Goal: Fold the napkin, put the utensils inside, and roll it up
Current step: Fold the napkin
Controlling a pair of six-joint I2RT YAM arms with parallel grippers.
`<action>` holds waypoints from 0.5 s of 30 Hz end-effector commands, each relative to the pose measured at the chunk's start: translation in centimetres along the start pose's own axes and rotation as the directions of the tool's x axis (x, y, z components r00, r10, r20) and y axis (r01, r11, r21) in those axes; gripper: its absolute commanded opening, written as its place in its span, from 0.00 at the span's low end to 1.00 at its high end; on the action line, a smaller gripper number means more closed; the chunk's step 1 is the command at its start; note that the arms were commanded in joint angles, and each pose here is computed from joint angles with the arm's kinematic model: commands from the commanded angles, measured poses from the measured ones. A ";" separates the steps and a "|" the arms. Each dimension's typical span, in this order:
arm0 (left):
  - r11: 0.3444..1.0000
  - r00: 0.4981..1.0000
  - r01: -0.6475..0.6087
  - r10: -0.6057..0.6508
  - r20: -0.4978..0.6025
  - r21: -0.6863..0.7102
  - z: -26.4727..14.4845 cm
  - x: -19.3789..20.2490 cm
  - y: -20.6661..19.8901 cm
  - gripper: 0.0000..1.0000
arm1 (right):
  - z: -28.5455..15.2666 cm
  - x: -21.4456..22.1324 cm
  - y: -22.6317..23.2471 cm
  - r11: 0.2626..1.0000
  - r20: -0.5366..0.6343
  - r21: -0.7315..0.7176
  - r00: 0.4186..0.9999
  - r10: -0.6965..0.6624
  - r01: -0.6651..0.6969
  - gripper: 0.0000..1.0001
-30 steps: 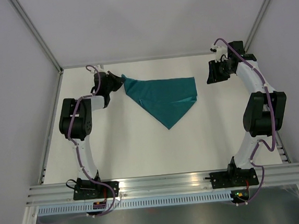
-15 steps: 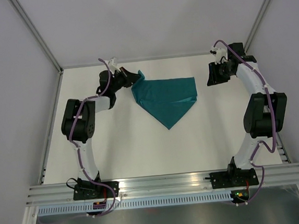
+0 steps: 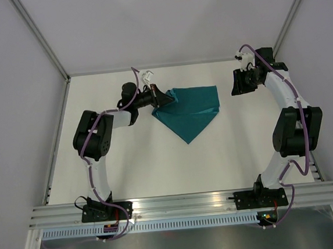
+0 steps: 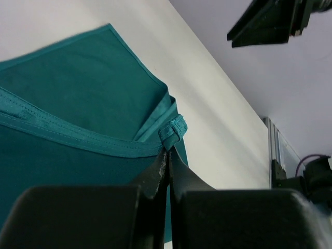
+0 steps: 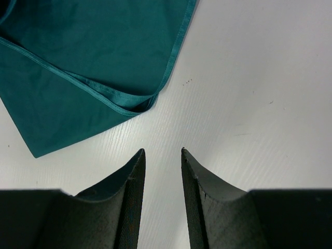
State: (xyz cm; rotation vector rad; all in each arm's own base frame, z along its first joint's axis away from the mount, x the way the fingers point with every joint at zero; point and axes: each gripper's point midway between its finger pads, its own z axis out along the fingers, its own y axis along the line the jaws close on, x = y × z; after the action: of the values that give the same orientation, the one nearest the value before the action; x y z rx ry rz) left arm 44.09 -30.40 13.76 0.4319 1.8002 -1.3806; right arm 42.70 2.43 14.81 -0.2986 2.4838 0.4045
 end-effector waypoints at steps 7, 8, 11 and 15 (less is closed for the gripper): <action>0.982 0.979 -0.142 0.157 -0.127 0.121 0.5 3.2 -3.4 0.02 | -1.5 -0.8 0.8 0.999 0.031 0.018 0.999 -0.045 0.044 0.40; 0.983 0.977 -0.135 0.152 -0.146 0.124 0.6 3.9 -3.5 0.02 | -1.5 -0.7 0.8 0.999 0.030 0.017 0.999 -0.044 0.043 0.40; 0.983 0.969 -0.145 0.164 -0.186 0.114 0.7 5.2 -3.7 0.02 | -1.4 -0.6 0.9 0.999 0.026 0.018 0.999 -0.044 0.043 0.40; 0.984 0.956 -0.149 0.169 -0.238 0.100 0.8 7.0 -3.6 0.02 | -1.4 -0.5 1.1 0.999 0.025 0.020 0.999 -0.049 0.048 0.40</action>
State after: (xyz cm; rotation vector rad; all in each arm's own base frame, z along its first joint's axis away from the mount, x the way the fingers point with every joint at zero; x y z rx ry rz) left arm 38.83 -33.43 9.72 0.6762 1.9185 -1.3868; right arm 42.33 2.89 14.74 -0.3221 2.4924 0.3889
